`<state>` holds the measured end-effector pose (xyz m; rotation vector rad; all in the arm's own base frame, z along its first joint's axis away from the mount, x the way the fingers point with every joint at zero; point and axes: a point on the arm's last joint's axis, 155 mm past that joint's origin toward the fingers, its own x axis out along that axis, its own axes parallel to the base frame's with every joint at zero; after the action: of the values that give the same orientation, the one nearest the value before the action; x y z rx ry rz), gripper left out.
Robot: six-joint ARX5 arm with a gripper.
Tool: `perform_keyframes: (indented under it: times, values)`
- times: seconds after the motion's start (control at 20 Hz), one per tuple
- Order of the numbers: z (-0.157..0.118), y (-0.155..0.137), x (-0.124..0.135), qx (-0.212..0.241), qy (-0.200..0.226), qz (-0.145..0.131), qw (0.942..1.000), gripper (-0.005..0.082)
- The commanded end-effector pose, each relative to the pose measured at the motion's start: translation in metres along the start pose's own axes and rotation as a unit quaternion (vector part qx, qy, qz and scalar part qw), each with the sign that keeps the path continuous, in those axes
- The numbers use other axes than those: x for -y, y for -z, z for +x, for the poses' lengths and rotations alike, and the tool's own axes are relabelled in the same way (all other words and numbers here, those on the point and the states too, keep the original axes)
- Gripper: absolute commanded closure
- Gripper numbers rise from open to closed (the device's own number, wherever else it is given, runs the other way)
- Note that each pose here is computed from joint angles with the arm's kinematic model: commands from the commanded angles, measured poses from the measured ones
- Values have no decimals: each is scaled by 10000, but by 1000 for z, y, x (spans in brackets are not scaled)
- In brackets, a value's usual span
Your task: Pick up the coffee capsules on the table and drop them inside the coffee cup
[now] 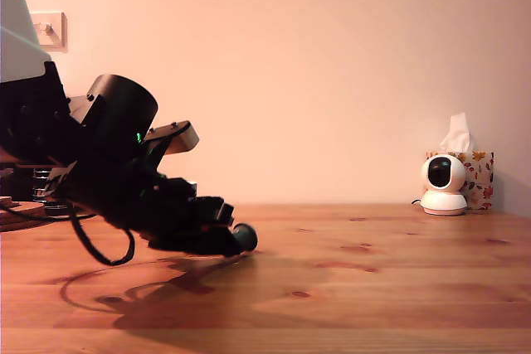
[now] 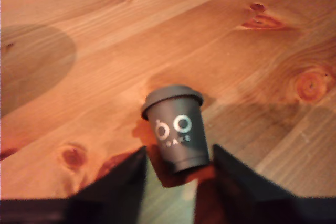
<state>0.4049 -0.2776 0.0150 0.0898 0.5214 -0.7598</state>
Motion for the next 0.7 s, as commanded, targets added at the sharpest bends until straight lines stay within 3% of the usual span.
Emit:
perform_keyframes:
  times: [0.0,0.2,0.65]
  values:
    - [4,3,1,-8,35,31,10000,592]
    - [2,-4,2,58,33,46,10000,592]
    - [-35,-75,-3,733,-240,159,9969,591]
